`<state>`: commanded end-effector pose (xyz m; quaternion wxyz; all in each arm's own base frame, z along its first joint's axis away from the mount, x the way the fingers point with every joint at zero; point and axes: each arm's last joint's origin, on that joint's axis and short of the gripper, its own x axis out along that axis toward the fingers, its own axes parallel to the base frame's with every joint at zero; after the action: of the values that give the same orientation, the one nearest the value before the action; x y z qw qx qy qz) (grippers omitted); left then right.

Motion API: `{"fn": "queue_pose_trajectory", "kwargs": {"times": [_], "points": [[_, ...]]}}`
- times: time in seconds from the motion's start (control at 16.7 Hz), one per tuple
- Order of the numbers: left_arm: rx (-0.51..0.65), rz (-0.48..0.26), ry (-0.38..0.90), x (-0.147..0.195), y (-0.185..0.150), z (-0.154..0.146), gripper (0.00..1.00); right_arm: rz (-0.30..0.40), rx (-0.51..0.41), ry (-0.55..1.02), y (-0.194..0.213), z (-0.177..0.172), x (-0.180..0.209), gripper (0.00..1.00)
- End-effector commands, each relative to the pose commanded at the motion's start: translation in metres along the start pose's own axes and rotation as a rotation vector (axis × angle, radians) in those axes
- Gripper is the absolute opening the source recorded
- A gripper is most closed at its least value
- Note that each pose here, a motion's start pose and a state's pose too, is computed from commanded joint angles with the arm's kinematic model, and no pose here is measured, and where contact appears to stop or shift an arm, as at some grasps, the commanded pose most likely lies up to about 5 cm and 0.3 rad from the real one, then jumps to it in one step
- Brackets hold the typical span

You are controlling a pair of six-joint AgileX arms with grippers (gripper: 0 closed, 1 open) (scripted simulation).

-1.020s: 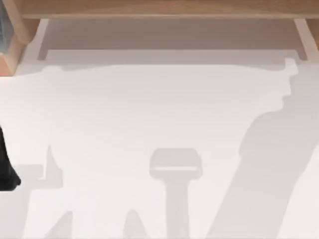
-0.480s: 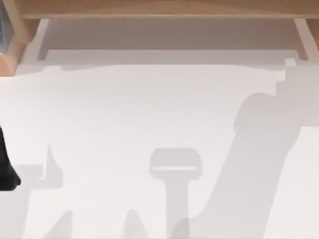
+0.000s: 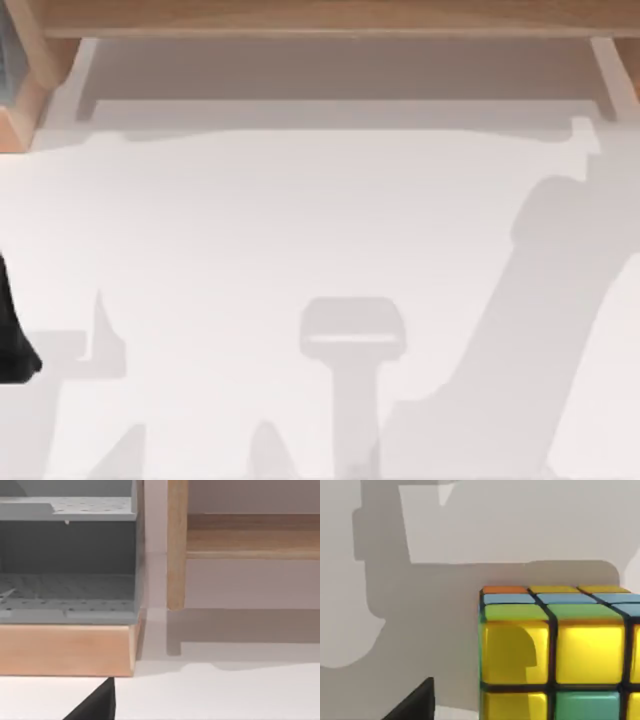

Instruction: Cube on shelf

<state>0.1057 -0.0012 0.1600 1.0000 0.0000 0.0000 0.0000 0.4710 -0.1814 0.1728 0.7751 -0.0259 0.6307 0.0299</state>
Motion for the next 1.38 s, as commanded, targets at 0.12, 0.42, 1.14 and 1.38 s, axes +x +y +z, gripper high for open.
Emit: {"fn": "queue_pose_trajectory", "kwargs": {"times": [0.12,0.42,1.14,1.38], "points": [[0.0,0.0,0.0,0.0,0.0,0.0,1.0,0.002,0.001,0.005,0.0006,0.0009,0.012,1.0],[0.0,0.0,0.0,0.0,0.0,0.0,1.0,0.002,0.001,0.005,0.0006,0.0009,0.0121,0.85],[0.0,0.0,0.0,0.0,0.0,0.0,1.0,0.002,0.001,0.005,0.0006,0.0009,0.0121,0.0],[0.0,0.0,0.0,0.0,0.0,0.0,1.0,0.002,0.001,0.005,0.0006,0.0009,0.0121,0.0]]}}
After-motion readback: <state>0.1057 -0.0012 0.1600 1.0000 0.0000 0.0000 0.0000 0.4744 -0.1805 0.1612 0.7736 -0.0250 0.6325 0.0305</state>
